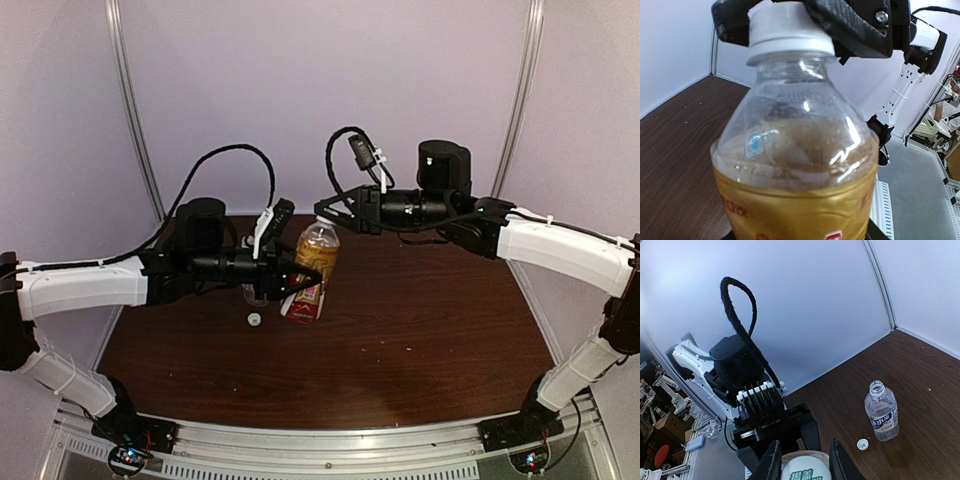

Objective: Unscrew the bottle caps

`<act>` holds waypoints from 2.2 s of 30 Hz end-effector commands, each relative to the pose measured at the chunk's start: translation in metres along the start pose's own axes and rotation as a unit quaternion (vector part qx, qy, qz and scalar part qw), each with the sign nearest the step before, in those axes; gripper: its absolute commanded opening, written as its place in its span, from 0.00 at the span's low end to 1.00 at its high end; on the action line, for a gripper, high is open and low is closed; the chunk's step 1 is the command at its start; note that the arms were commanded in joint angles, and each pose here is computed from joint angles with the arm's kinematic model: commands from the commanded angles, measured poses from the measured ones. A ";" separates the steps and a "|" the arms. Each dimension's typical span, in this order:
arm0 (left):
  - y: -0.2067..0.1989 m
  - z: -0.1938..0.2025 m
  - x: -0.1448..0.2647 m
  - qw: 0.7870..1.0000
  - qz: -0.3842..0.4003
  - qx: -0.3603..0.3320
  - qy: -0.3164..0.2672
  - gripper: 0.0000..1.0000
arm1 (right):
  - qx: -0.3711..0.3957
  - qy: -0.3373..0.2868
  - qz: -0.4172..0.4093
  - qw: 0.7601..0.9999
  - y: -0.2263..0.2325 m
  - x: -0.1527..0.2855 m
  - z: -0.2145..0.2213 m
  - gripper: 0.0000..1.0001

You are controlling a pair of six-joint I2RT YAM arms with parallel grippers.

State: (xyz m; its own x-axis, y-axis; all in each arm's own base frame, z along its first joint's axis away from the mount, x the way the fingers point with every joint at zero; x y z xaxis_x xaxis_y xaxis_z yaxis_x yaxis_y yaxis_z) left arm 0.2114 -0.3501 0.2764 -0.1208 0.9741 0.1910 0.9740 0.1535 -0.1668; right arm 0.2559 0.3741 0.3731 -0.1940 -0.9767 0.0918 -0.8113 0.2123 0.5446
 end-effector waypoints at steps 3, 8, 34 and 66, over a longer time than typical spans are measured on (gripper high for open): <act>-0.007 -0.024 0.008 0.998 0.001 -0.028 -0.050 0.35 | 0.026 -0.003 -0.027 0.999 0.009 0.001 -0.002 0.00; -0.016 -0.026 0.011 0.997 0.027 -0.033 -0.058 0.33 | 0.064 0.009 -0.074 0.995 0.022 0.003 -0.001 0.00; -0.045 -0.034 0.020 0.987 0.119 -0.050 -0.092 0.33 | 0.106 0.052 -0.175 0.977 0.038 0.007 -0.007 0.49; -0.001 -0.021 0.012 0.998 -0.029 -0.032 -0.048 0.33 | -0.020 0.013 0.001 1.000 0.004 -0.009 -0.014 0.67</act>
State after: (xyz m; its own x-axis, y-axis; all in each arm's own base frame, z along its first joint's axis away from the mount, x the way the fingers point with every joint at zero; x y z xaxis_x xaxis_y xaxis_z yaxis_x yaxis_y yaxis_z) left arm 0.2095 -0.3418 0.2745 -0.1661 0.9721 0.1654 0.9695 0.1916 -0.1526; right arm 0.2633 0.3803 0.3839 -0.1724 -0.9779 0.1187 -0.7908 0.2092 0.5752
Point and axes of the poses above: each gripper's point midway between its finger pads, its own x axis back along the fingers, its own y axis along the line the jaws close on, z = x × y, the point moved 3 cm from there along x, back along the fingers, and after that the axes turned 7 degrees about -x, right-handed, at the moved point
